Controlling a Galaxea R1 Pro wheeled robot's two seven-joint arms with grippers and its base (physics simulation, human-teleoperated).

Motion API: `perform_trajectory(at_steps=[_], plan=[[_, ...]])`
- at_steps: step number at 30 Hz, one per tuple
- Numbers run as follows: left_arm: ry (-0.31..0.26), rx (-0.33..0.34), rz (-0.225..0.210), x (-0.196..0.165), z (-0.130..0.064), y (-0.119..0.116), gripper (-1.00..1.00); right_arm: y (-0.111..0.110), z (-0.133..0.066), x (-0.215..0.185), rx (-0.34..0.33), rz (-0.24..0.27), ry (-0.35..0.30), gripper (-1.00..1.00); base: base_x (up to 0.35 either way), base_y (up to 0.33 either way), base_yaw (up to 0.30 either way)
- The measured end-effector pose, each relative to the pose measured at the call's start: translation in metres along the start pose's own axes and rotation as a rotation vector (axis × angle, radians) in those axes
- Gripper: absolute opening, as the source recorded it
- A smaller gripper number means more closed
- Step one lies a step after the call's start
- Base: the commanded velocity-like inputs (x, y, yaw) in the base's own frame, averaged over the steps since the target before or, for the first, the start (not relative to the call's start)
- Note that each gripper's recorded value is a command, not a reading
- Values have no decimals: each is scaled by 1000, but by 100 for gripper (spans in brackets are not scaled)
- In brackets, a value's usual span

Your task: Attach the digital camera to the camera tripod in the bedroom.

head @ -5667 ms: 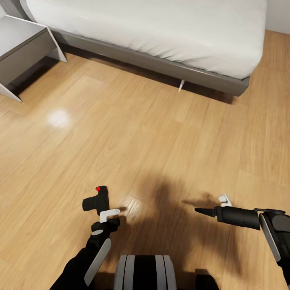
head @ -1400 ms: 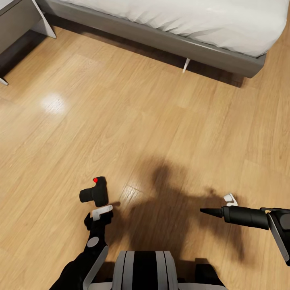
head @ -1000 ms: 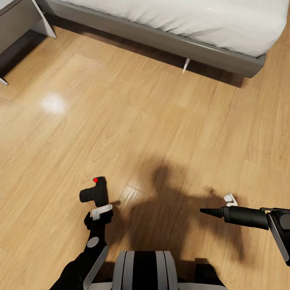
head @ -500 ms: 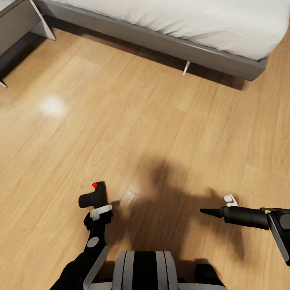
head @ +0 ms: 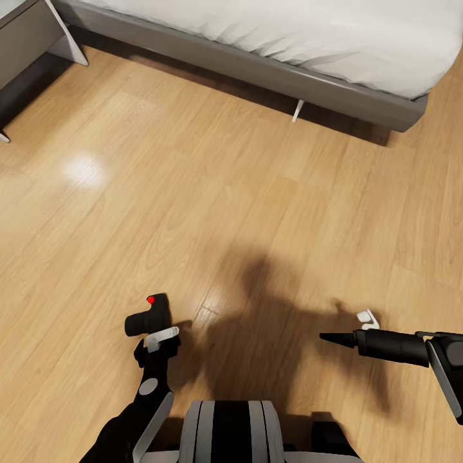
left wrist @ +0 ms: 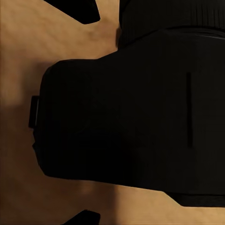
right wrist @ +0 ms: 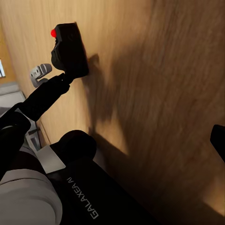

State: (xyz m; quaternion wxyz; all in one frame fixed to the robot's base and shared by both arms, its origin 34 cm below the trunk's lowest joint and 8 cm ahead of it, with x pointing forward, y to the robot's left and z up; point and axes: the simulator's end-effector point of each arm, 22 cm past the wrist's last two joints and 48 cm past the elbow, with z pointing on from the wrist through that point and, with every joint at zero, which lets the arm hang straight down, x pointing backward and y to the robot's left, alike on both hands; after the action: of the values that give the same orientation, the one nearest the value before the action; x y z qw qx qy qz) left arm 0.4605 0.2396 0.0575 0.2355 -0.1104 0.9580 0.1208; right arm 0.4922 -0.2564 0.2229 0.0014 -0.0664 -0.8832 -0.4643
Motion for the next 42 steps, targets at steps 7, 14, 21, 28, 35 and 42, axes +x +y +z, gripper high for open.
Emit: perform_trajectory(at_steps=[7, 14, 21, 28, 35, 42], plan=[[1, 3, -2, 0, 0, -1, 100, 0, 0, 0, -1, 0, -1, 100, 2, 0, 0], [6, 7, -9, 2, -2, -6, 100, 0, 0, 0, -1, 0, -1, 100, 0, 0, 0], [7, 8, -11, 2, -2, -7, 100, 0, 0, 0, -1, 0, -1, 100, 0, 0, 0], [9, 9, -12, 3, -2, -8, 100, 0, 0, 0, -2, 0, -1, 100, 52, 0, 0], [9, 9, -12, 3, -2, -8, 100, 0, 0, 0, -1, 0, -1, 100, 57, 0, 0], [10, 8, -12, 3, -2, -7, 100, 1, 0, -1, -4, 0, -2, 100, 4, 0, 0]])
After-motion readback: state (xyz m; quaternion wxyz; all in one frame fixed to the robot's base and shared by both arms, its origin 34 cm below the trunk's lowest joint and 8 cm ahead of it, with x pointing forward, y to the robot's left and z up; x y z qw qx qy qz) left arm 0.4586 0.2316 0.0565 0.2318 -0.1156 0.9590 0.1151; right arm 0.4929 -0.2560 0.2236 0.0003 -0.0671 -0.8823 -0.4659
